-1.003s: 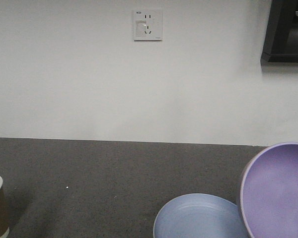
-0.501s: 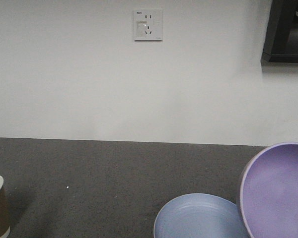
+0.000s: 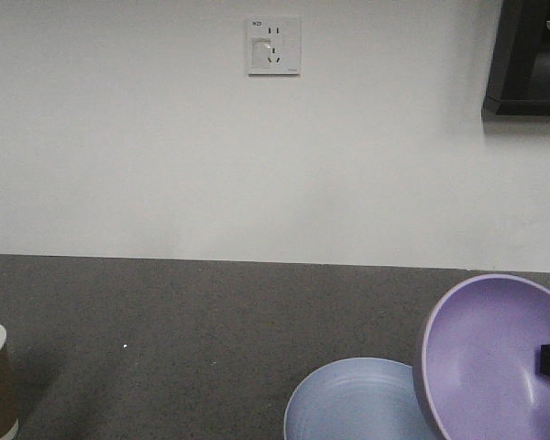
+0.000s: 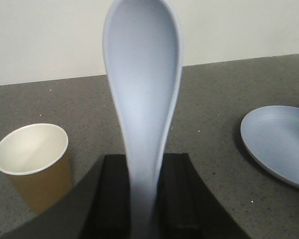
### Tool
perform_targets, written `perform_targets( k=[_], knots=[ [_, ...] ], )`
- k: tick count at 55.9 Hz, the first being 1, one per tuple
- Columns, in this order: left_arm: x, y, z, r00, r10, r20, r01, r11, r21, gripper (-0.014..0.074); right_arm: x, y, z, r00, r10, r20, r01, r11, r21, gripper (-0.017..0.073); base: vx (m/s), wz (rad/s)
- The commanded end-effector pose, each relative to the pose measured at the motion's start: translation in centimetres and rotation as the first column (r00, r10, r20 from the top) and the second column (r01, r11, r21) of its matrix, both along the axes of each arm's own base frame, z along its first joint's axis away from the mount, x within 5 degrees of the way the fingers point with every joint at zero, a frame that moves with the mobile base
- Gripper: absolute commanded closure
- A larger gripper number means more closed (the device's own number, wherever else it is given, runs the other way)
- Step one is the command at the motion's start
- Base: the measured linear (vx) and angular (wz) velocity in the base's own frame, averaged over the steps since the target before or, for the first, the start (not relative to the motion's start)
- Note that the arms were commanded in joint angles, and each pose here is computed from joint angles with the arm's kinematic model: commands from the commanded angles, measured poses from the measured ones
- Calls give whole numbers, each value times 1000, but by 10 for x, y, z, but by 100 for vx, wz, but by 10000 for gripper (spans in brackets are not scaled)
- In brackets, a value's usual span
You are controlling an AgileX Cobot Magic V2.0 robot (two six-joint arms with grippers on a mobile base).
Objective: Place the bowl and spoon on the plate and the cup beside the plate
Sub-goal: 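Lower the lilac bowl onto the blue plate and open the right gripper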
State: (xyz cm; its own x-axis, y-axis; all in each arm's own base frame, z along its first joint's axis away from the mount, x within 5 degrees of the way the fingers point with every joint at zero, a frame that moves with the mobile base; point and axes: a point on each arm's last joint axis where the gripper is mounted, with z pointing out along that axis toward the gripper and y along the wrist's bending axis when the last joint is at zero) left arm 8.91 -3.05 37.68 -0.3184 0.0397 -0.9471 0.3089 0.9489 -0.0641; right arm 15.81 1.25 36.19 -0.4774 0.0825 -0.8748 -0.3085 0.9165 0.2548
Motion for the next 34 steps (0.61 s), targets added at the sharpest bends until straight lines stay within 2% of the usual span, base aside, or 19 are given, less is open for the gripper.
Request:
perform_targets(
  k=[1, 4, 8, 12, 15, 21, 27, 34],
  knots=[
    [0, 0, 14, 997, 4, 83, 0, 999, -40, 600, 18, -3, 11, 1000, -26, 11, 25, 997, 77, 568, 0, 0],
    [0, 0, 13, 997, 2, 77, 1, 999, -41, 600, 32, 0, 8, 1000, 10, -26, -8, 998, 60, 568, 0, 0],
    [-1, -1, 12, 998, -4, 59, 7, 999, -49, 600, 51, 7, 5, 995, 48, -86, -47, 999, 11, 568, 0, 0],
    [-1, -2, 11, 999, -9, 47, 11, 998, -54, 600, 70, 13, 4, 989, 35, -145, -38, 999, -18, 568, 0, 0],
    [-2, -2, 11, 999, -10, 42, 12, 999, -52, 600, 87, 17, -2, 980, 17, -200, -30, 998, -61, 568, 0, 0],
    [-2, -2, 9, 1000, -13, 18, 14, 999, -44, 600, 118, 30, -18, 957, 20, -290, -60, 990, -128, 568, 0, 0],
    [-3, -2, 6, 1000, -17, -6, 16, 999, -36, 600, 142, 42, -34, 937, 39, -348, -92, 987, -136, 568, 0, 0],
    [-4, -2, 4, 999, -20, -30, 19, 999, -29, 600, 169, 48, -59, 909, 45, -414, -99, 989, -110, 568, 0, 0]
  ],
)
